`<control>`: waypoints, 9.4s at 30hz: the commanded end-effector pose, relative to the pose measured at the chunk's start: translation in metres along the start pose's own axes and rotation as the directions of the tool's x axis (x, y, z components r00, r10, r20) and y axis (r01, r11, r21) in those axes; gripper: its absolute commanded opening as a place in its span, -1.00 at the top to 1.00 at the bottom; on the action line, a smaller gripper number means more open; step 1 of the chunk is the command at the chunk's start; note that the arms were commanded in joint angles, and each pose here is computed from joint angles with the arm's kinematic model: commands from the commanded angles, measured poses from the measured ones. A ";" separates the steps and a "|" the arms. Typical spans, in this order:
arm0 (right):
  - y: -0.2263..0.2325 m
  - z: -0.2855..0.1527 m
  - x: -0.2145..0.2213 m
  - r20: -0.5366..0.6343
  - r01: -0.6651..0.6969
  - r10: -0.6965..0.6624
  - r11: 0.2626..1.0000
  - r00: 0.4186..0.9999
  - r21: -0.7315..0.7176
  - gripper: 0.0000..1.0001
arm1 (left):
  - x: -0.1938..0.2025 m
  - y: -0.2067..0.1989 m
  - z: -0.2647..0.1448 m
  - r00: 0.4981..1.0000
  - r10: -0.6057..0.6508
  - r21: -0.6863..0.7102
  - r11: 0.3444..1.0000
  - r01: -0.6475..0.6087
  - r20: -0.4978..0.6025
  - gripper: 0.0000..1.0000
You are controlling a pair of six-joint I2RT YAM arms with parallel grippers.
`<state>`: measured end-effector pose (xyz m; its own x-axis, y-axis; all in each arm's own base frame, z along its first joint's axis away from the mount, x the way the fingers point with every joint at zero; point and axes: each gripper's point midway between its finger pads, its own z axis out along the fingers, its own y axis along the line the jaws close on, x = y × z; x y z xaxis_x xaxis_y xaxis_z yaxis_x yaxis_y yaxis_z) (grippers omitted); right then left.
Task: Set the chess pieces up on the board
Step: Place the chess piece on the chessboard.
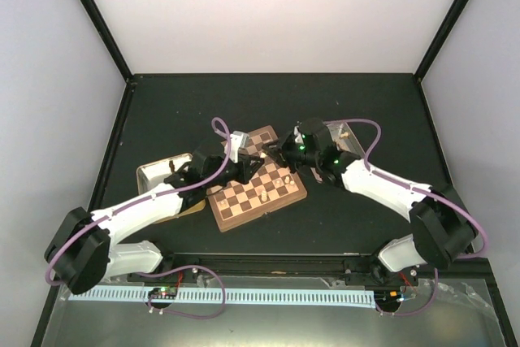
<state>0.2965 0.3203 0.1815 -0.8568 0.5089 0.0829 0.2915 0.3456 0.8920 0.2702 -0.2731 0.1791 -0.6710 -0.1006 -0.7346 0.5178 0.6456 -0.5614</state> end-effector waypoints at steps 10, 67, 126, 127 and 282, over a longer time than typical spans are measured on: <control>0.040 -0.041 -0.041 0.260 0.474 -0.501 0.865 0.825 0.163 0.72 | 0.030 0.004 -0.031 0.955 0.040 -0.114 0.990 -0.077 -0.293 0.97; 0.015 -0.093 -0.064 0.406 0.511 -0.604 0.797 0.686 0.322 0.70 | 0.119 0.087 -0.049 0.491 -0.315 -0.489 0.827 -0.278 -0.812 0.53; 0.094 -0.076 0.081 0.317 0.939 -0.940 -0.216 -0.126 -0.266 0.72 | -0.084 -0.109 -0.086 0.976 0.000 0.311 0.948 0.069 -0.216 0.92; 0.093 -0.076 0.080 0.314 0.940 -0.941 -0.215 -0.127 -0.264 0.68 | -0.085 -0.109 -0.086 0.977 0.002 0.305 0.950 0.064 -0.212 0.96; 0.036 -0.136 -0.058 0.431 0.719 -0.820 0.552 0.376 0.422 -0.29 | 0.122 0.048 -0.028 0.816 0.037 -0.354 0.889 -0.290 -0.577 0.31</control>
<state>0.2940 0.2029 0.2616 -0.3955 0.2104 -0.8940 -0.3309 0.8754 0.3524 0.1930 -0.2308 0.0563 -0.8399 0.4005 -0.3662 0.4760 0.8678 -0.1426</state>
